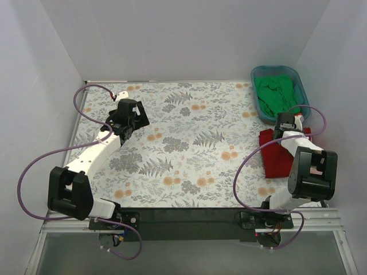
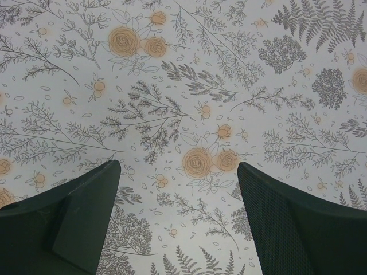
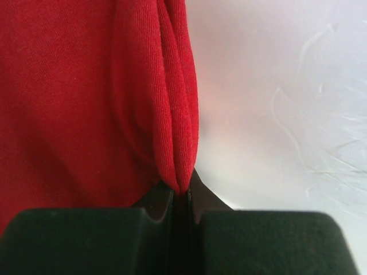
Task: Fold and stack the t-shirts
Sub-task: Neatly place the folded tshirt to the corner
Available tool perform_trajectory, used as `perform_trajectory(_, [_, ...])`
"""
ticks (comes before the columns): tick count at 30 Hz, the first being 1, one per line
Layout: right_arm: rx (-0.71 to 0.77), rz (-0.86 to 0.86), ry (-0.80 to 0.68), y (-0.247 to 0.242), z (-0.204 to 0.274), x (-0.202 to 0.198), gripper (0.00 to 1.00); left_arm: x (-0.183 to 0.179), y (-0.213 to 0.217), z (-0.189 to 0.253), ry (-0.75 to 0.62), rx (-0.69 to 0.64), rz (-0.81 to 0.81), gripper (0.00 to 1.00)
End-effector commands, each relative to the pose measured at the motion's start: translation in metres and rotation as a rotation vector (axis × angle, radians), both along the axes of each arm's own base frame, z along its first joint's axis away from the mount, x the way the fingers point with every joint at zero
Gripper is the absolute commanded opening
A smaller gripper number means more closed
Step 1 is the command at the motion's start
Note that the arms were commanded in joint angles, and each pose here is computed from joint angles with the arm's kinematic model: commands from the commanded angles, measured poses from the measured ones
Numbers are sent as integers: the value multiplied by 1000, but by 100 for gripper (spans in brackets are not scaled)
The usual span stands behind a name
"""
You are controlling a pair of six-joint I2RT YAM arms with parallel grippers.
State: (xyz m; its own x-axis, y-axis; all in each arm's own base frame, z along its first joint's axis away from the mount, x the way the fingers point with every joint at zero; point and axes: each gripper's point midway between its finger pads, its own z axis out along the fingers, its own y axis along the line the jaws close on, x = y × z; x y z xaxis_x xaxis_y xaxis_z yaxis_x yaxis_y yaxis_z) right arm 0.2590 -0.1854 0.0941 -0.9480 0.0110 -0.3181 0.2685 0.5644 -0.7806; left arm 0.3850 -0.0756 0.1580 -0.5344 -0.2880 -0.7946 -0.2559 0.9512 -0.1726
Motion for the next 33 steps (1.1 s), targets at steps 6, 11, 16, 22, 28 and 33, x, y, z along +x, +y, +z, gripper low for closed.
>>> perform_trajectory(6, [-59, -14, -81, -12, 19, 21, 1, -1, -1, -3, 10, -7, -1, 83])
perform_trajectory(11, [-70, -23, -58, -14, 15, 22, 1, -1, -1, -5, 17, -9, -6, 82])
perform_trajectory(16, [-98, -51, -35, -17, 12, 17, 26, -1, -4, -7, 22, -13, -13, 83])
perform_trajectory(22, [-151, -90, -55, -22, 26, 16, 58, -1, -5, -8, 25, -15, -17, 82])
perform_trajectory(28, [-210, -147, -94, -30, 45, 11, 64, -1, -5, -7, 22, -18, -19, 82])
perform_trajectory(33, [-100, -142, -245, -20, 64, 23, 62, -1, -3, -3, 11, -12, -14, 83])
